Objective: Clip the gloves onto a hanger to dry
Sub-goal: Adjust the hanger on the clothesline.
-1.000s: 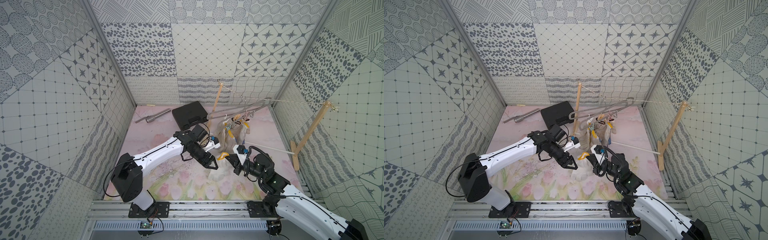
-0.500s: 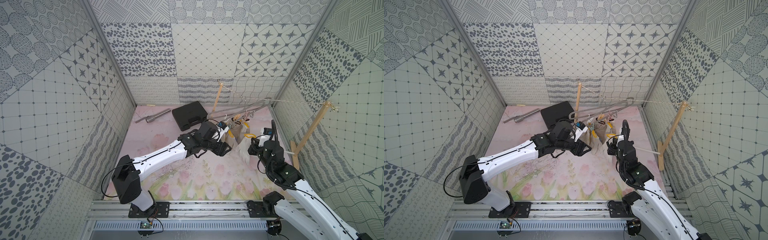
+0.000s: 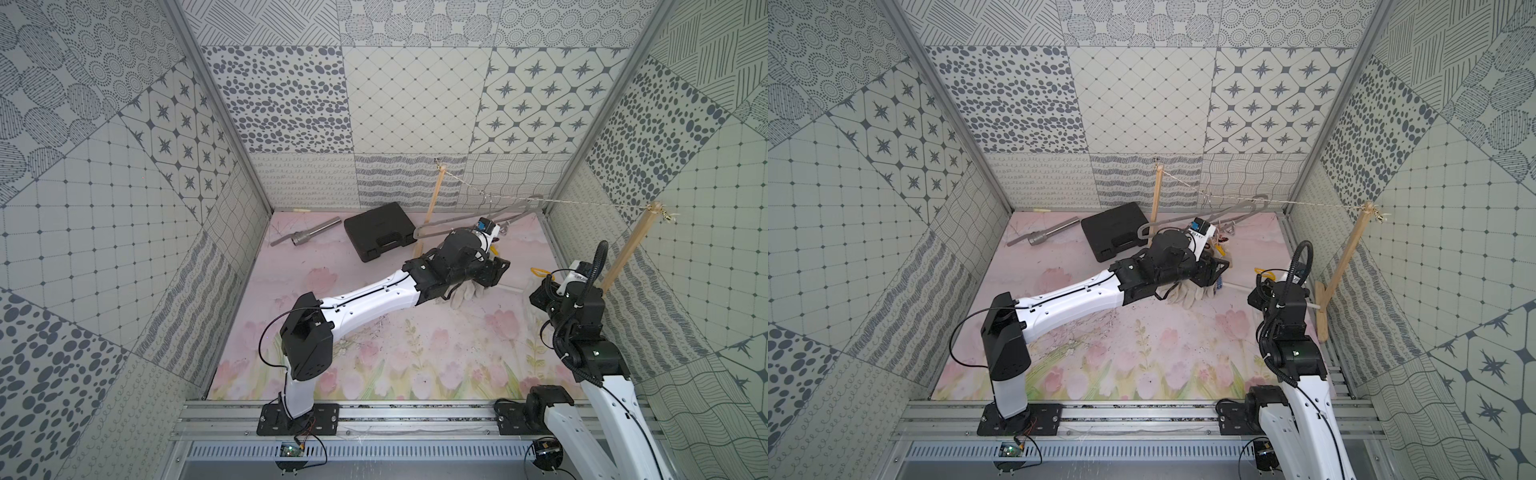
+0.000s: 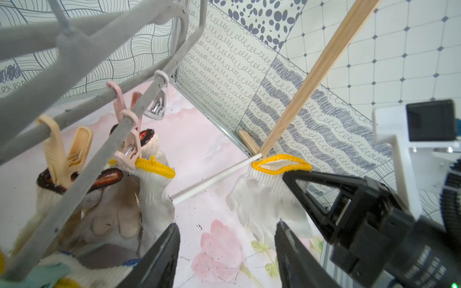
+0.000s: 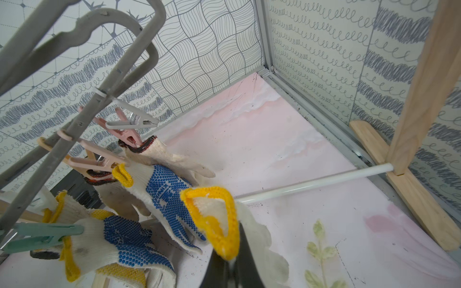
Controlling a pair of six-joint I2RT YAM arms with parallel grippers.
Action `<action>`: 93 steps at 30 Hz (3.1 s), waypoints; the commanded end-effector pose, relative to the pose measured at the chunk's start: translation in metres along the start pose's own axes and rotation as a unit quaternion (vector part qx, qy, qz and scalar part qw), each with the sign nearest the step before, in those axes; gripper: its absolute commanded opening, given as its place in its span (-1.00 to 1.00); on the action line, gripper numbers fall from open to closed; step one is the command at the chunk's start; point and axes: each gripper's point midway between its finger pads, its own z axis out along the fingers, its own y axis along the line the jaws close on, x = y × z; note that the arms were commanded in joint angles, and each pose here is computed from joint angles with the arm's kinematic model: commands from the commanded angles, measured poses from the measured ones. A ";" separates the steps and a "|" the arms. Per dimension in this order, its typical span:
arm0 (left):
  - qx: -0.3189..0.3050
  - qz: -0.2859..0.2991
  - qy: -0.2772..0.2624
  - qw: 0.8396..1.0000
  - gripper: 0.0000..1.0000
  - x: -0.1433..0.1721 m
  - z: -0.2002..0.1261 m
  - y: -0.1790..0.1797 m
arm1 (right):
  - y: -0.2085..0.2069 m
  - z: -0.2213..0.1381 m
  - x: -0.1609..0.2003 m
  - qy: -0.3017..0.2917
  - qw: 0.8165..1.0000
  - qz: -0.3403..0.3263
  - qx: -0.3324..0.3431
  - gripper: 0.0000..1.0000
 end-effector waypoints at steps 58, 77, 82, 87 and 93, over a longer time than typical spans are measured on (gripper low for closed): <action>-0.130 0.060 0.084 0.986 0.78 0.013 -0.119 0.110 | 0.037 0.034 0.009 0.060 0.976 0.099 -0.186 -1.00; -0.061 0.170 0.004 0.983 -0.41 0.015 -0.089 0.110 | 0.040 0.034 0.017 0.069 0.973 0.098 -0.199 -1.00; -0.065 0.169 -0.009 0.983 -0.41 0.010 -0.089 0.115 | 0.039 0.035 0.020 0.073 0.972 0.102 -0.199 -1.00; -0.061 0.175 -0.023 0.982 -0.70 0.006 -0.089 0.115 | 0.039 0.034 0.019 0.072 0.972 0.105 -0.199 -1.00; -0.057 0.183 -0.037 0.981 -1.00 0.002 -0.097 0.112 | 0.039 0.035 0.019 0.073 0.972 0.107 -0.197 -1.00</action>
